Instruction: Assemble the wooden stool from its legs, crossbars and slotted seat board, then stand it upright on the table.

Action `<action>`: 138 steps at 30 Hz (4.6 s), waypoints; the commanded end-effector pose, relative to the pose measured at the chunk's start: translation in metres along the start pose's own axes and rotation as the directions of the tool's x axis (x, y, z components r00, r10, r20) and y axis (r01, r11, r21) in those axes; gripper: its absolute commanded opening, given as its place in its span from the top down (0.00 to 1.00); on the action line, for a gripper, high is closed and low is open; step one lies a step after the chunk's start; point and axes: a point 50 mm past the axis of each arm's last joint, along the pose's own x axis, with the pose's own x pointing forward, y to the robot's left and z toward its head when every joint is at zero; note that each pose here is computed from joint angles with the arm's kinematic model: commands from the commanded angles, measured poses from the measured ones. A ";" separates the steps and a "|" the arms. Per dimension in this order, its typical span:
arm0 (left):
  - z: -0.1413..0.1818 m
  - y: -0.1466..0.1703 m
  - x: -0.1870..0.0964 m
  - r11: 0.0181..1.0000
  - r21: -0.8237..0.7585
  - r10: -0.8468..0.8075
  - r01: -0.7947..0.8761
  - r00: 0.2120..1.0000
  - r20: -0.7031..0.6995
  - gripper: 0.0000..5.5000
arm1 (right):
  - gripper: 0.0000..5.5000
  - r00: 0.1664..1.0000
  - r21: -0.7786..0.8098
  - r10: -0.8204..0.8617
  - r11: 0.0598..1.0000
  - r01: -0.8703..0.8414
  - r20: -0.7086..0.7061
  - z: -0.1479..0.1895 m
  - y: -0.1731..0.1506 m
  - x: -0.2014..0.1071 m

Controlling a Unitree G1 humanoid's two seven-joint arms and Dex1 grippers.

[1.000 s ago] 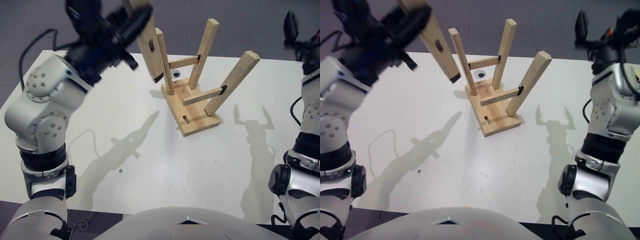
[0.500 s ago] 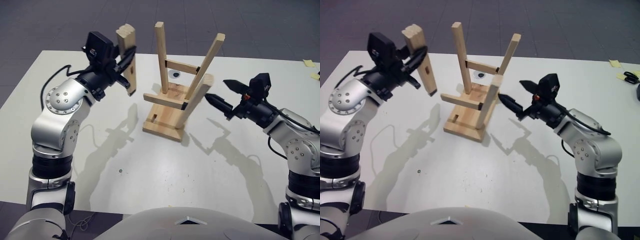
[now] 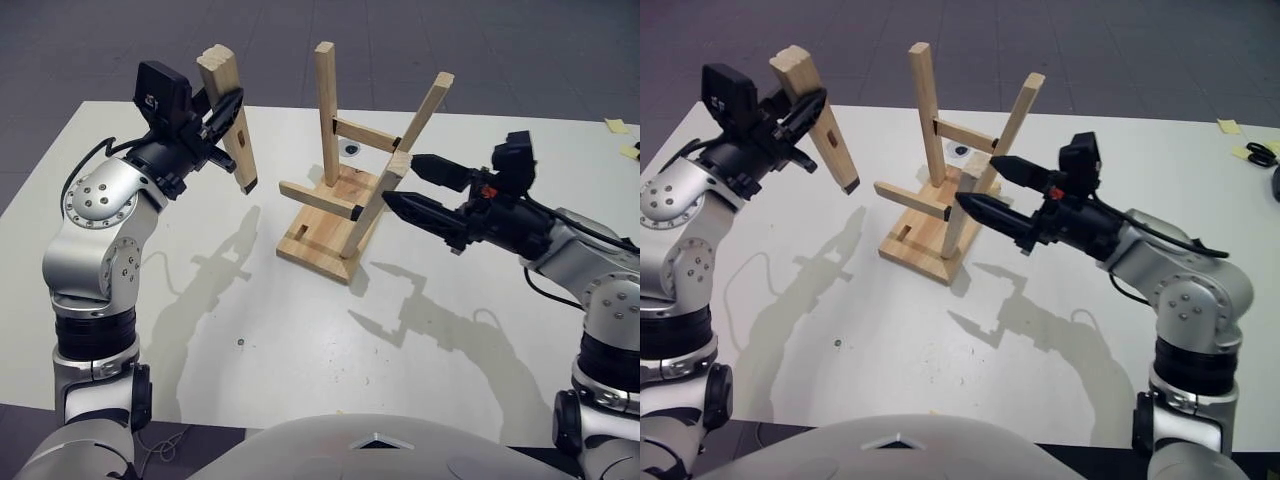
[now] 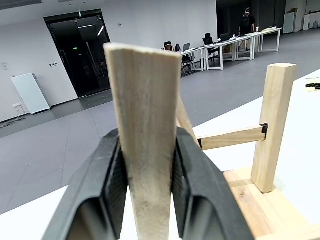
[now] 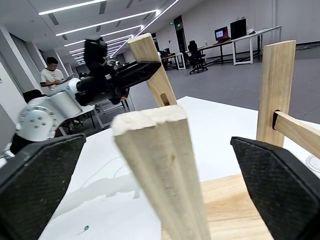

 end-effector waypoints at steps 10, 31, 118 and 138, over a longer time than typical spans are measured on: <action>-0.009 -0.036 0.000 0.982 -0.177 0.066 -0.072 0.997 -0.044 0.82 | 0.40 0.999 -0.003 0.044 0.999 -0.044 -0.001 -0.013 0.013 0.013; -0.010 -0.038 -0.016 0.971 -0.231 0.042 -0.067 0.993 -0.114 0.82 | 0.54 1.000 0.013 -0.008 1.000 0.008 -0.003 -0.027 0.020 0.009; -0.009 -0.023 -0.029 0.891 -0.445 0.041 -0.084 0.994 -0.106 0.82 | 0.57 0.992 0.064 -0.081 0.994 0.088 -0.099 -0.071 0.035 -0.012; -0.016 -0.045 -0.037 0.987 -0.129 -0.120 0.093 0.967 -0.223 0.82 | 0.57 0.993 0.071 -0.063 0.995 0.070 -0.104 -0.074 0.036 -0.008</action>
